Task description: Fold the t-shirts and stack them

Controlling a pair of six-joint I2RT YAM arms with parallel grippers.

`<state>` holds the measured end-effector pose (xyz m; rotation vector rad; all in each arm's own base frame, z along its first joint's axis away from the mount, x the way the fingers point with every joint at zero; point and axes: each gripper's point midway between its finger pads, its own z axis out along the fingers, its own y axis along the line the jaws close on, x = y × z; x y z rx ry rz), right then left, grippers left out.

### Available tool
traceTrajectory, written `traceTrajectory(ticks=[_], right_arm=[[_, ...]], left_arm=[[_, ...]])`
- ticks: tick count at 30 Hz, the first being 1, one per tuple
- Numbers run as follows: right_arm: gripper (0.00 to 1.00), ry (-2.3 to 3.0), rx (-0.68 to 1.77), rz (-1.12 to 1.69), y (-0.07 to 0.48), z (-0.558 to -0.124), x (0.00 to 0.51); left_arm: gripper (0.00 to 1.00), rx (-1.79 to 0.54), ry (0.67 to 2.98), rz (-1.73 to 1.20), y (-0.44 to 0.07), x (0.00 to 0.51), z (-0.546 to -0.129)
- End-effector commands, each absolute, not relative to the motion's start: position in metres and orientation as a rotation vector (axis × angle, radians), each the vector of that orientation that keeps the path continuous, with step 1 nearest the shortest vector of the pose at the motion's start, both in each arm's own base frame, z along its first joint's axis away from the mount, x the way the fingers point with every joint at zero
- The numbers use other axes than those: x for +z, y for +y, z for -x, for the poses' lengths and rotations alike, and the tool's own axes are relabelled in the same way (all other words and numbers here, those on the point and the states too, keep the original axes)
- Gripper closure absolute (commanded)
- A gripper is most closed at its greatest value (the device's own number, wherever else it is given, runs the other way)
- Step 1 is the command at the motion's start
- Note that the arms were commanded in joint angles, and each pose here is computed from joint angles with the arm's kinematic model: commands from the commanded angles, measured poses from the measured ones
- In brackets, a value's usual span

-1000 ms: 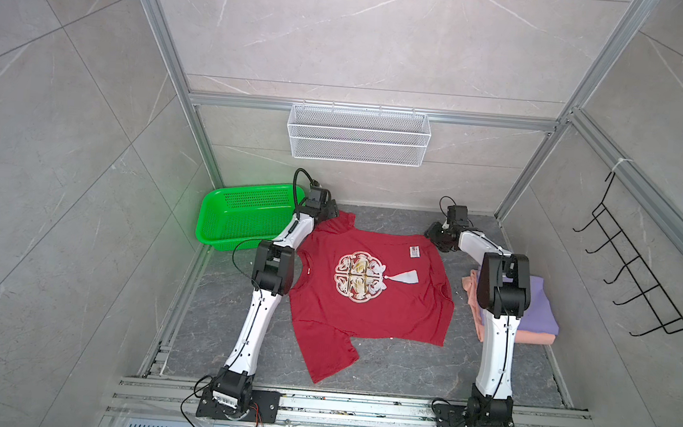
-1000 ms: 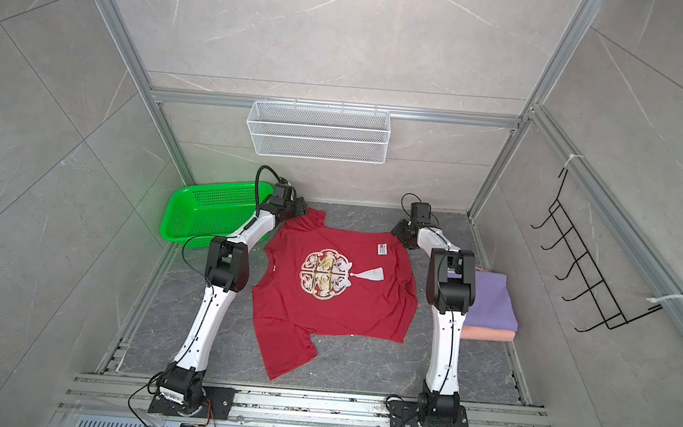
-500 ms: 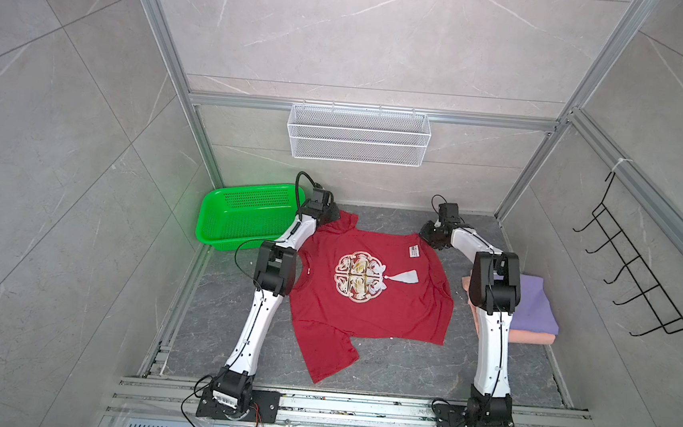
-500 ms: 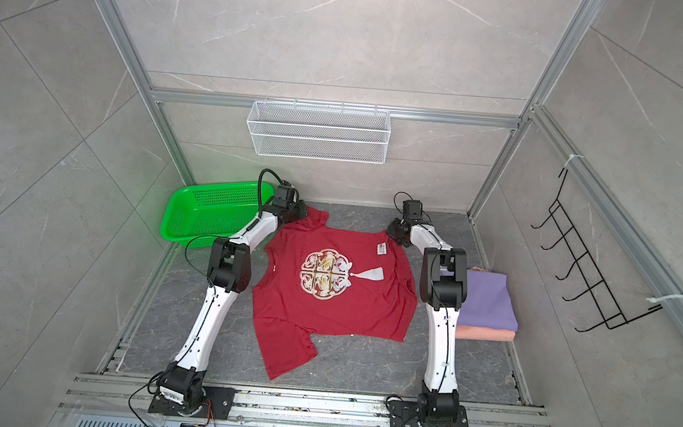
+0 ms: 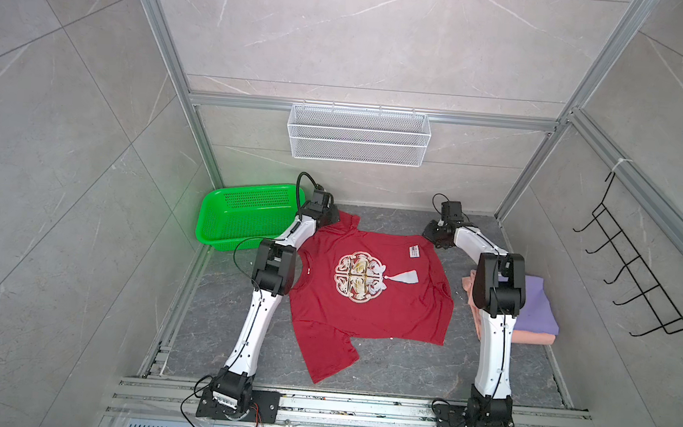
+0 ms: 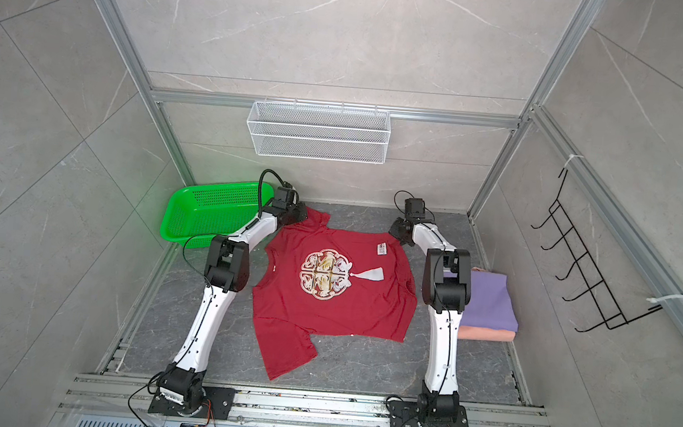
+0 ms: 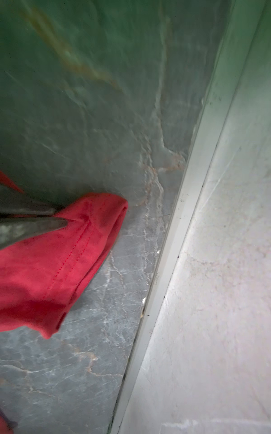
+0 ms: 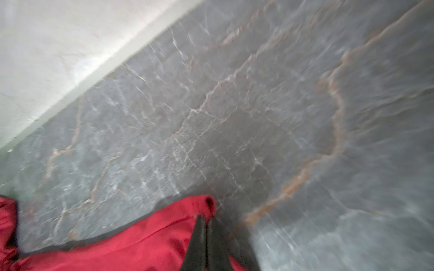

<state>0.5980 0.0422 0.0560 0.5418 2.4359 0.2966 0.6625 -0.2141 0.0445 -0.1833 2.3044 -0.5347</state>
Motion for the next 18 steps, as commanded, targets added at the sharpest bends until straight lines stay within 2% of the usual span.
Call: traceTrajectory(ticks=[1,8,18], right_arm=[[1.0,2.35,0.251,-0.482,0.035,-0.594,0.109],[1.0,2.331,0.251,-0.474,0.031,-0.568,0.122],[1.0,2.379,0.248,-0.403,0.032,-0.509,0.122]], left_arm=[[1.0,-0.558,2.046,0.111,-0.207,0.173,-0.668],[1.0,-0.539,2.002,0.105,-0.19,0.216,-0.629],[1.0,-0.494,2.07,0.157,-0.162,0.213,-0.55]])
